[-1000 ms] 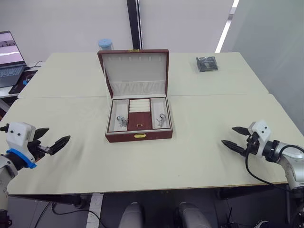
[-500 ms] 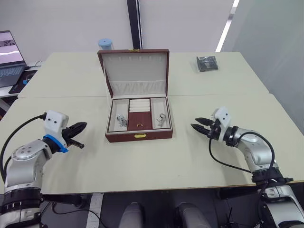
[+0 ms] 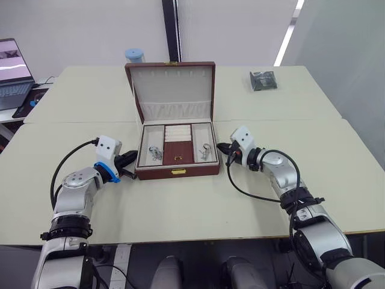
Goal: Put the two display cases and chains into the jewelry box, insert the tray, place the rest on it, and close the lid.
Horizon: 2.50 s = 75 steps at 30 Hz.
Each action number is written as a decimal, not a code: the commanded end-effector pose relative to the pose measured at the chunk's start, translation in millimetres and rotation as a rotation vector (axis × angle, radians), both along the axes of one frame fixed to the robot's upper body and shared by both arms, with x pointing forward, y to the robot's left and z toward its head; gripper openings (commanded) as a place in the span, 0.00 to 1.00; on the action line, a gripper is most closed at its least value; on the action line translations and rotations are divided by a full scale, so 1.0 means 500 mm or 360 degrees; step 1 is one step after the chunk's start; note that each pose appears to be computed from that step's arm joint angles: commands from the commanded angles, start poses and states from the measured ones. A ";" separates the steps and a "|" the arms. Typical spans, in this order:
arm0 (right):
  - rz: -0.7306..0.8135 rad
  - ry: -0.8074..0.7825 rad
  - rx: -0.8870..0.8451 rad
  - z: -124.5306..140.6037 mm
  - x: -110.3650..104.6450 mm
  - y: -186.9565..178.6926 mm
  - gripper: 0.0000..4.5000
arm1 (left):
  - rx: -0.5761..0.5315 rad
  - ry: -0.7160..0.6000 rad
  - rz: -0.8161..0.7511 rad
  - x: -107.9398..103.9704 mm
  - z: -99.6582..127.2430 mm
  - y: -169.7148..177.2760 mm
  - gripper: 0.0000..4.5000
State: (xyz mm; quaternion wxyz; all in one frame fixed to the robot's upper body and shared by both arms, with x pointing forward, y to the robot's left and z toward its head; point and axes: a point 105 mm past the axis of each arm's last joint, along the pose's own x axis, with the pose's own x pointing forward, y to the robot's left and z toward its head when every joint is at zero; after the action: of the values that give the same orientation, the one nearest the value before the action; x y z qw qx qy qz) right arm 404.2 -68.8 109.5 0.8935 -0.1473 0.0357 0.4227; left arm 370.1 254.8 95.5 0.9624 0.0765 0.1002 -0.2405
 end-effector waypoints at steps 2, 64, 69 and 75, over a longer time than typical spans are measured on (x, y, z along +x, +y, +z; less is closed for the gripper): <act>0.0133 -0.0057 0.0060 0.031 -0.014 0.024 0.01 | -0.0007 -0.0019 -0.0158 -0.002 0.014 -0.043 0.00; 0.0258 0.0283 0.0197 -0.001 -0.184 -0.058 0.01 | -0.0093 -0.0058 -0.0246 -0.148 -0.001 -0.056 0.00; 0.0121 0.0262 0.0201 0.009 -0.161 -0.119 0.01 | -0.0064 -0.0292 -0.0206 -0.169 0.048 -0.026 0.00; 0.0025 0.0093 0.0309 0.064 -0.094 -0.131 0.01 | -0.0114 -0.0467 -0.0192 -0.241 0.100 -0.005 0.00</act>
State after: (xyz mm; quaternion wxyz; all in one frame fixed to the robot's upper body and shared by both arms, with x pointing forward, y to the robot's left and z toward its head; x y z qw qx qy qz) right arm 350.7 -134.4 124.6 0.8945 -0.0468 0.0593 0.4406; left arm 256.2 253.2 120.9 0.9550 0.0756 -0.0079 -0.2868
